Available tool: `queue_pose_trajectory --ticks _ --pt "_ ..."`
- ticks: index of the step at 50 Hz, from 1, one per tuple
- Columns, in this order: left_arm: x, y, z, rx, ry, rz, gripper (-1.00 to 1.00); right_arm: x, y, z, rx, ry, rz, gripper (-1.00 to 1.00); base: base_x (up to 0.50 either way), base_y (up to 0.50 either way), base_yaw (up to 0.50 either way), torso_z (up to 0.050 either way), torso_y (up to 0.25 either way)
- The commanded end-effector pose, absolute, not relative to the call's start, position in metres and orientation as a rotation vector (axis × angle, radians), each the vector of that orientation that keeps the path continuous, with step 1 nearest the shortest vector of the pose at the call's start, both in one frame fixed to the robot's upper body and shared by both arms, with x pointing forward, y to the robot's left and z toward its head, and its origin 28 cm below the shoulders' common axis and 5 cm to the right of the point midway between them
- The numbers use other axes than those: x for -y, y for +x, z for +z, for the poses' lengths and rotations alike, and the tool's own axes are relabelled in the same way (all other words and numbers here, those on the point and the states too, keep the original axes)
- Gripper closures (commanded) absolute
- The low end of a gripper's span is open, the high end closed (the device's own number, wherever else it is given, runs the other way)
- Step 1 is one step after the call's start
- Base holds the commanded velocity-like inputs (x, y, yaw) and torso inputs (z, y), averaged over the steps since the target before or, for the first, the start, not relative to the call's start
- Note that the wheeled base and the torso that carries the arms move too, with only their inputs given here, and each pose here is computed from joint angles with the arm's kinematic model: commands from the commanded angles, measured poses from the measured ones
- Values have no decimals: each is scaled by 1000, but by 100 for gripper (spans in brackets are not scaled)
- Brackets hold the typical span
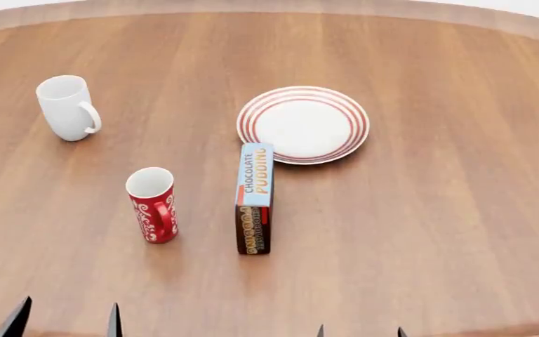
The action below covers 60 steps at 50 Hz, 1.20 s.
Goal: Pick up the red mug and put it on the plate
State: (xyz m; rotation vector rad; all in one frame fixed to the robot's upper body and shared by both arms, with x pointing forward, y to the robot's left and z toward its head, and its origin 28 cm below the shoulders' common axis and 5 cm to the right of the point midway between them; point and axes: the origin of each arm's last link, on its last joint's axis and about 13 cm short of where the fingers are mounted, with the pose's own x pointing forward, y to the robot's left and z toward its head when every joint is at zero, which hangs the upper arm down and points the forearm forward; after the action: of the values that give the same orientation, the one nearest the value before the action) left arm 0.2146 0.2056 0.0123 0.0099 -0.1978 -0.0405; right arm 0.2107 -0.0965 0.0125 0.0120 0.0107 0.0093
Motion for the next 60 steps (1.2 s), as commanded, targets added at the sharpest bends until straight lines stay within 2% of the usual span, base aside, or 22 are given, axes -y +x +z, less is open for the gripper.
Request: queue_pose_trajectory --ticks 1,35,53,60 --pt "-206 216 12 307 23 -56 -100 96 210 12 -11 13 12 -100 0 0 0 0 0" --pt "-206 221 13 545 58 14 -100 97 210 13 -3 17 15 -100 0 0 0 0 0" --pt "-206 221 13 555 67 15 -100 97 208 14 25 28 5 -100 0 6 0 0 0" --pt "-206 221 13 559 66 10 -100 96 208 15 24 27 16 -100 0 263 0 0 0"
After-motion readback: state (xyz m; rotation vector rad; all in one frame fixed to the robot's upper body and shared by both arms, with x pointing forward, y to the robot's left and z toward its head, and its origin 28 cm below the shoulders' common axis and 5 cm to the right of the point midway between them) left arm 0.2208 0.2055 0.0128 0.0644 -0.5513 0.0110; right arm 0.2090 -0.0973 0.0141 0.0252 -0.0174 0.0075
